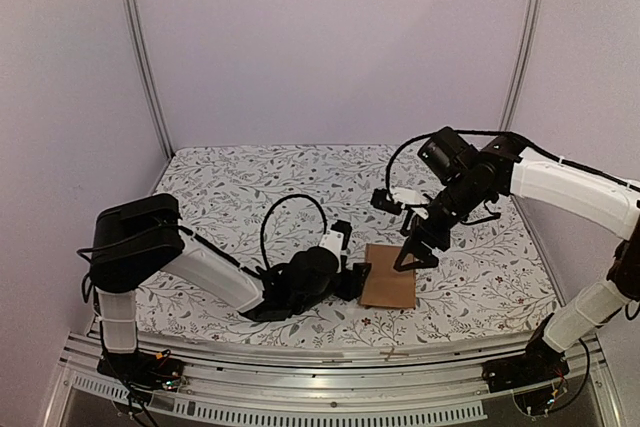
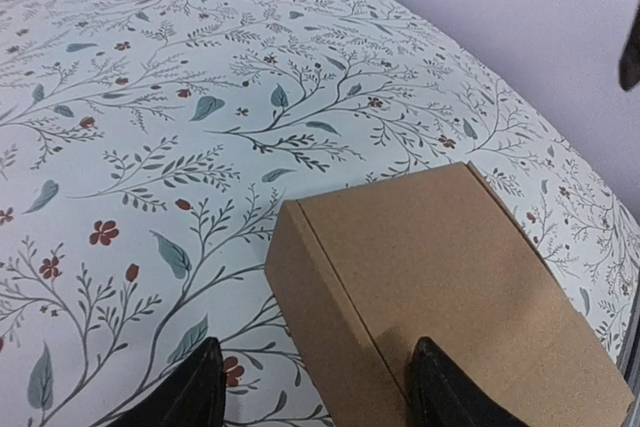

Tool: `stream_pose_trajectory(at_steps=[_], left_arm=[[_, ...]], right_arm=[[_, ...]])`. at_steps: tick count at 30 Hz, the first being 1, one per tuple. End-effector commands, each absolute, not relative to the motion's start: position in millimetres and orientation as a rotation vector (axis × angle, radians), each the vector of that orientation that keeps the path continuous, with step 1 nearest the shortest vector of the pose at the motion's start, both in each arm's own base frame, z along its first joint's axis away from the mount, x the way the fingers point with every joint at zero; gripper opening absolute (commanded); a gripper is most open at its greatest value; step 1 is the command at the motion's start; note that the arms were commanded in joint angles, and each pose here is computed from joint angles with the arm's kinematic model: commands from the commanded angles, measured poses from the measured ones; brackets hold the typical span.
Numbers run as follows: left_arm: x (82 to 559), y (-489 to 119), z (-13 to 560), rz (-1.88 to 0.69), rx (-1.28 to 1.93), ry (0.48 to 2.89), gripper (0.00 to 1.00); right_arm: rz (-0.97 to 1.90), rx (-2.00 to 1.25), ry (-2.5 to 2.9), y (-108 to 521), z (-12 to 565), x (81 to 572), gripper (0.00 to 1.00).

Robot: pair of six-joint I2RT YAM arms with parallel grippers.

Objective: Fold the paper box

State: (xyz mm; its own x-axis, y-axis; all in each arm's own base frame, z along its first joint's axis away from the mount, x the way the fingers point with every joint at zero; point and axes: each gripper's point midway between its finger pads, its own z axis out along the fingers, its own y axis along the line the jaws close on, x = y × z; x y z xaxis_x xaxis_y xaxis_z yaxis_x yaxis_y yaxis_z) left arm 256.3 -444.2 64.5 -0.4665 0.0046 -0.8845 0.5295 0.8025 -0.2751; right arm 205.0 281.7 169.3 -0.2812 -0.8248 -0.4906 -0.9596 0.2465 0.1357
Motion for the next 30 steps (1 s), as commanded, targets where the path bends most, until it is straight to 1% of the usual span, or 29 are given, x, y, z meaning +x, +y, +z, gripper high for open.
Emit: stream_pose_trajectory(at_steps=[1,3,6,10,13,16,19,25,30], left_arm=[[251,-426,13,-0.463,0.508,2.087,0.62],[250,-429,12,-0.465,0.511,2.090,0.62],[251,-430,13,-0.462,0.514,2.092,0.62],[251,-430,13,-0.463,0.509,2.091,0.62],[252,-431,12,-0.460,0.510,2.092,0.62],[252,-432,11,-0.458,0.513,2.094,0.62],[252,-432,10,-0.454,0.516,2.096,0.62],[252,-431,7,-0.446,0.521,2.098,0.62],[254,-428,3,-0.384,0.569,2.092,0.62]], right_arm=[[0.698,-1.270,2.482,254,147,247,0.99],[0.674,-1.201,2.584,243,126,257,0.98],[0.633,-1.201,2.677,235,104,255,0.92],[0.605,-1.212,2.716,230,98,253,0.84],[0.573,-1.216,2.764,225,89,251,0.75],[0.501,-1.217,2.815,217,77,252,0.71],[0.481,-1.232,2.842,214,71,251,0.69],[0.410,-1.237,2.896,209,52,256,0.68],[0.360,-1.260,2.946,204,36,254,0.67]])
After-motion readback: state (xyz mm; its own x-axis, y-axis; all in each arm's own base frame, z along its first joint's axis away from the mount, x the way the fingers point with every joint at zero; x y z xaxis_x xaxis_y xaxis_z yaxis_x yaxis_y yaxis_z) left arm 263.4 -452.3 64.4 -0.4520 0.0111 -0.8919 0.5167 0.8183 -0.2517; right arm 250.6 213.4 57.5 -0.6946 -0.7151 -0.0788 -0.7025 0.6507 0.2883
